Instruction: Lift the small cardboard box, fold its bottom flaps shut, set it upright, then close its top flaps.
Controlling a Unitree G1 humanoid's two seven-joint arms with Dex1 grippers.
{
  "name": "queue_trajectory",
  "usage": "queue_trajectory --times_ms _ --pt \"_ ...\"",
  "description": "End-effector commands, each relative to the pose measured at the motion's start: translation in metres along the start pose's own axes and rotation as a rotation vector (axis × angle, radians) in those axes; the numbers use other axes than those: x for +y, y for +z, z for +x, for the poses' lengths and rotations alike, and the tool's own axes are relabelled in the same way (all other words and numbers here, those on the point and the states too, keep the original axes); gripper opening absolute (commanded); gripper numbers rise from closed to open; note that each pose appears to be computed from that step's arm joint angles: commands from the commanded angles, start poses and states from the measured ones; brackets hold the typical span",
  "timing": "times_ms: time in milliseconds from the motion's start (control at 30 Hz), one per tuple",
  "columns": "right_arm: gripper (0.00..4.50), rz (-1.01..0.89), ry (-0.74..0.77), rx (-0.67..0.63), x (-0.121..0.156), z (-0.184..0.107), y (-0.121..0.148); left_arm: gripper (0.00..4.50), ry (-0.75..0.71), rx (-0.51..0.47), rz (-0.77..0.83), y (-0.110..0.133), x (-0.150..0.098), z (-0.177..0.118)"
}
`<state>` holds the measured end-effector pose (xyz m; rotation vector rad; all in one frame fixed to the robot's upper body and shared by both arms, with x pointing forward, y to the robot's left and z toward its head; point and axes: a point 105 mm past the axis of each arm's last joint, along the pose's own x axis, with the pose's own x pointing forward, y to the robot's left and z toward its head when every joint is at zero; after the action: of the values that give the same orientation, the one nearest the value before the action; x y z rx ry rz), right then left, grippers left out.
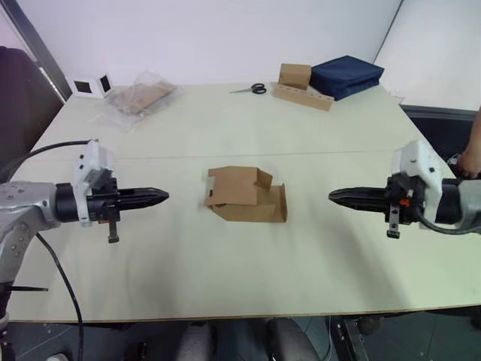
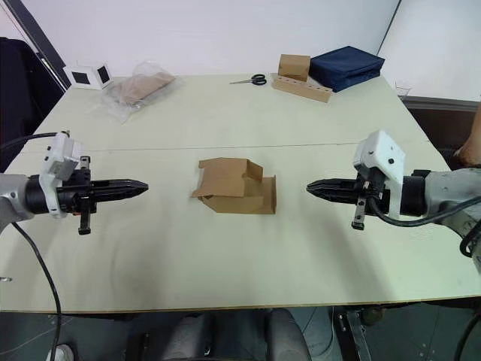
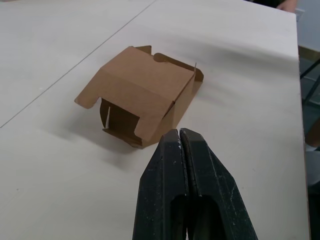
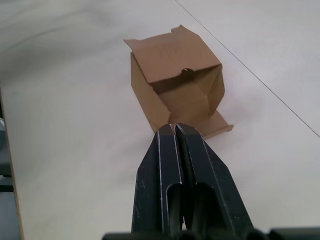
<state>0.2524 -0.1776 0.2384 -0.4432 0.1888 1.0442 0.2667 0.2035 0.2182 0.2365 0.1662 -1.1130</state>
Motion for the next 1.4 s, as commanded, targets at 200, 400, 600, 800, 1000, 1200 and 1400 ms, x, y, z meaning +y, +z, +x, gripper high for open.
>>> queue_trajectory --times_ms 200,400,600,800,1000,1200,1400 --pt "0.04 -0.024 0.006 -0.009 0.007 0.003 0.008 0.00 0.010 -0.009 0.043 0.009 0.000 -0.005" --pt "0.04 -0.014 0.001 -0.008 0.009 0.006 0.006 0.00 0.010 0.000 0.049 0.009 0.001 -0.005" --pt "0.04 -0.003 0.000 -0.014 0.011 0.007 0.006 0.00 0.015 0.001 0.045 0.008 0.002 -0.003" --pt "0.04 0.004 0.002 -0.028 0.011 0.008 0.010 0.00 0.023 0.000 0.033 0.007 0.002 -0.002" --pt "0.04 0.012 0.006 -0.036 0.013 0.011 0.010 0.00 0.059 0.014 0.021 0.001 0.006 0.000" --pt "0.04 0.007 0.003 -0.049 0.014 0.021 0.005 0.00 0.022 -0.020 -0.161 -0.008 0.011 0.018" --pt "0.00 -0.017 -0.015 -0.113 0.013 0.037 0.010 2.21 -0.042 -0.054 -0.368 -0.020 0.027 0.043"
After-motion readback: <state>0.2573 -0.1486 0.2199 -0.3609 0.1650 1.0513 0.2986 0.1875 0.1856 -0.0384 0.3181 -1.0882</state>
